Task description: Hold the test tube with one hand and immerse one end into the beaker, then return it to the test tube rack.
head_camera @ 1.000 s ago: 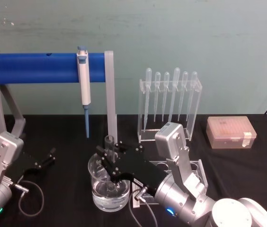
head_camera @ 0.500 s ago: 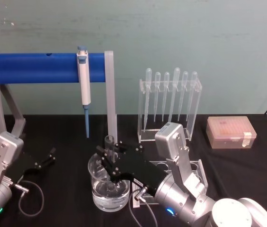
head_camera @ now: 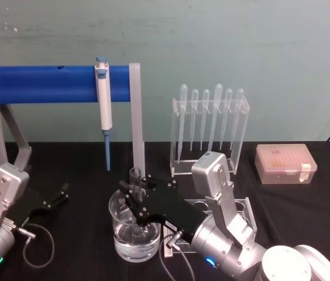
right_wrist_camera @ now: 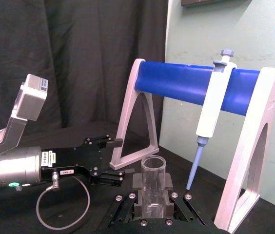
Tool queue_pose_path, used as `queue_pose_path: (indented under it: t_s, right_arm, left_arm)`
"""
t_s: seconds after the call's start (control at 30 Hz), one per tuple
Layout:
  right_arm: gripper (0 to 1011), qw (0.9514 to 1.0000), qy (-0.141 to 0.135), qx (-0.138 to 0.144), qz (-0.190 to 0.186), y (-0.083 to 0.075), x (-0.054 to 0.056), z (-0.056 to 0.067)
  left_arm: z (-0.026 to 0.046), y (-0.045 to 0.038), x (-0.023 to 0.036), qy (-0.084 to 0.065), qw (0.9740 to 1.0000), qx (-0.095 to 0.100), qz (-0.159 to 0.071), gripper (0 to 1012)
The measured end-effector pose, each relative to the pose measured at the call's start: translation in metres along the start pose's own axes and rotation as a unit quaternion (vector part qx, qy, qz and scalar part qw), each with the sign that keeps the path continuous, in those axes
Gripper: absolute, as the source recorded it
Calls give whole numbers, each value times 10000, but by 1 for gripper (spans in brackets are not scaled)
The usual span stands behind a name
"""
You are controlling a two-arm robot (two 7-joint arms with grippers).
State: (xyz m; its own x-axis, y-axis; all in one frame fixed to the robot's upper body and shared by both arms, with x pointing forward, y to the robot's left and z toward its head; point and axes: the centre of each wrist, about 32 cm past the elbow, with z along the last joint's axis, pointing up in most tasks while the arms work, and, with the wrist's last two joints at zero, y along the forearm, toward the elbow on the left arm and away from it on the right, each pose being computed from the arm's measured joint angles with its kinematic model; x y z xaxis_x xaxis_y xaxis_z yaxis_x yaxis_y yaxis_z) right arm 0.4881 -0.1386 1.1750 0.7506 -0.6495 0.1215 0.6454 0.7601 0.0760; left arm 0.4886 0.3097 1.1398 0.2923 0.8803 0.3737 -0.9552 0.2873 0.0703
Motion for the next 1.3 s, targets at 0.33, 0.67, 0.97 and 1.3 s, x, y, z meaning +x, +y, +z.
queue_pose_path:
  t_s: [0.33,0.67,0.97,1.3]
  right_arm:
    - [224,10000,18,93,-6,36,6,74]
    - [224,9999,-128,-46,-73,91,60,475]
    - [224,9997,-172,-59,-170,97,111,924]
    - [224,9995,-151,80,-281,53,166,1271]
  left_arm:
    - [0,0,0,0,10000,0,0,1000]
    - [0,0,0,0,10000,0,0,1000]
    - [0,0,0,0,10000,0,0,1000]
    - [0,0,0,0,10000,0,0,1000]
